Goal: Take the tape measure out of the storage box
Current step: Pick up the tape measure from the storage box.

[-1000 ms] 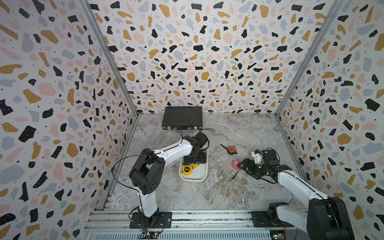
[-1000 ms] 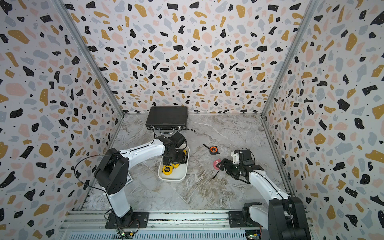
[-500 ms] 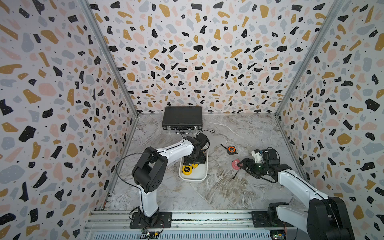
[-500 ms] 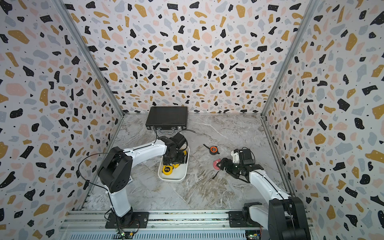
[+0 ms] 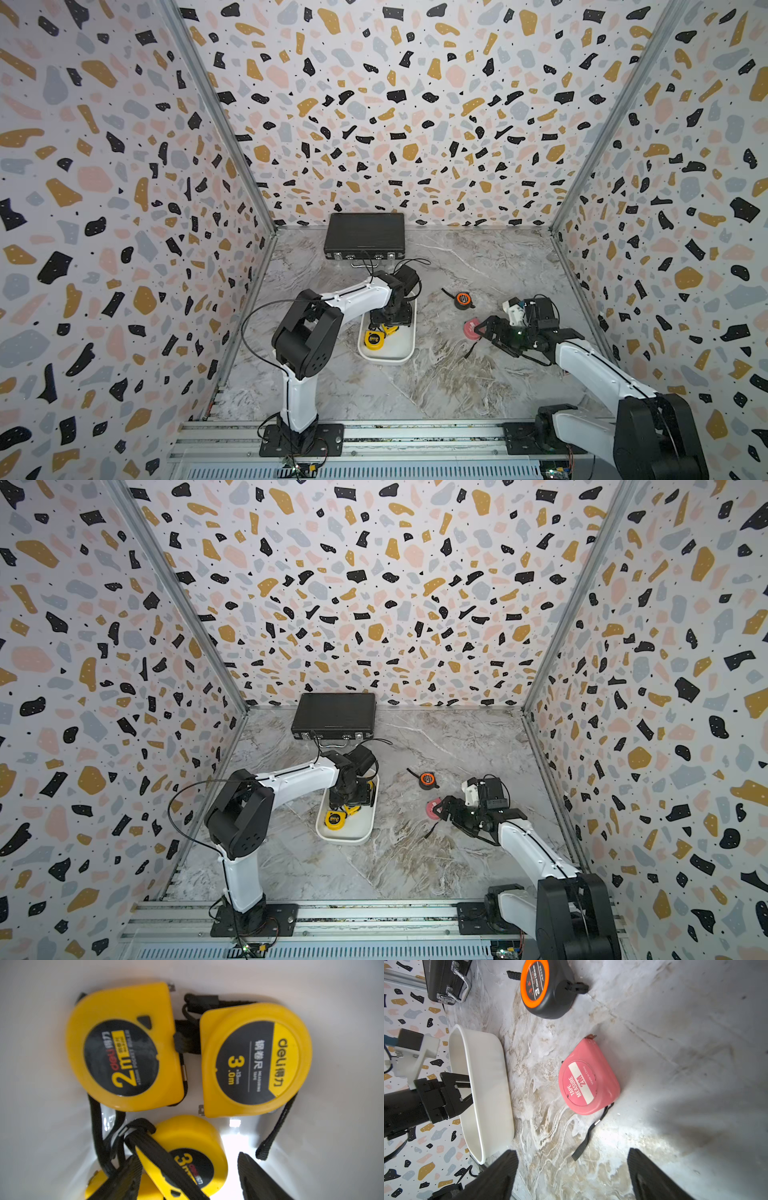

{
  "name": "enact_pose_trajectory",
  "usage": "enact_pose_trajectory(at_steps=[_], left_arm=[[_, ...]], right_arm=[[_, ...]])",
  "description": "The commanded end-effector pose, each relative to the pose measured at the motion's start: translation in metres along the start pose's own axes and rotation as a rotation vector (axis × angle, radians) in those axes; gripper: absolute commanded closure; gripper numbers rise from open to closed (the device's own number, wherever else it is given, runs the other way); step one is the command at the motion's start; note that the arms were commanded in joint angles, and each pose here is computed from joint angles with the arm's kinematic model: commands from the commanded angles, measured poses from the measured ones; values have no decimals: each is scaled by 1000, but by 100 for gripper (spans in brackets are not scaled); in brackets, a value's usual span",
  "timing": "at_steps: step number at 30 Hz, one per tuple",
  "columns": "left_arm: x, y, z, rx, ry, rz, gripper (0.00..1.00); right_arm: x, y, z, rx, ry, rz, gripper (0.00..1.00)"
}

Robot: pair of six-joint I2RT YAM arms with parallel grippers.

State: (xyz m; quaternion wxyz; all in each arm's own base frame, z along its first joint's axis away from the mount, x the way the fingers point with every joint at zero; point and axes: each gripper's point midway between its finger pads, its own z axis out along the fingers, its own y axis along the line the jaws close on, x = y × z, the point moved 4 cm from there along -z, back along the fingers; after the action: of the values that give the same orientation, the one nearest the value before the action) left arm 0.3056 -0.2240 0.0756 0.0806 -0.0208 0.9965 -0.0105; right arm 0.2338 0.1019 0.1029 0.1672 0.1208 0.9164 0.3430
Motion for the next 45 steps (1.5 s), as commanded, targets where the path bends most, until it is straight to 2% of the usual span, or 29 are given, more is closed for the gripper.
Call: enact_pose_trajectory(at_steps=[1,10,24,27,33,35,39,42,45], left_arm=[[-4,-2,3,-4,0,6,23],[-3,-2,10,-14,11,3,25],[-12,-1,9,-40,-32,-50,30],[-12,-1,11,-41,-28,-54,33],[-7,-1,16,-37,-8,-54,59],[-6,-1,15,-31,-4,-55,74],[-4,1,2,-11,-19,-58,93],[-4,1,-12,12,-35,-63,99],[-3,2,-29,38,-56,-69,100]], right_arm=[[-11,10,-4,-21,-27,-28,12],[-10,9,-1,-31,-24,-23,12],[-11,11,-1,-44,-25,-31,12],[-11,10,0,-45,-21,-30,12],[-10,10,0,-48,-17,-30,12],[-9,11,0,-53,-16,-32,12],[-9,12,-2,-59,-19,-33,12],[-8,14,-3,-68,-18,-34,12],[-8,16,-4,-78,-18,-38,12]])
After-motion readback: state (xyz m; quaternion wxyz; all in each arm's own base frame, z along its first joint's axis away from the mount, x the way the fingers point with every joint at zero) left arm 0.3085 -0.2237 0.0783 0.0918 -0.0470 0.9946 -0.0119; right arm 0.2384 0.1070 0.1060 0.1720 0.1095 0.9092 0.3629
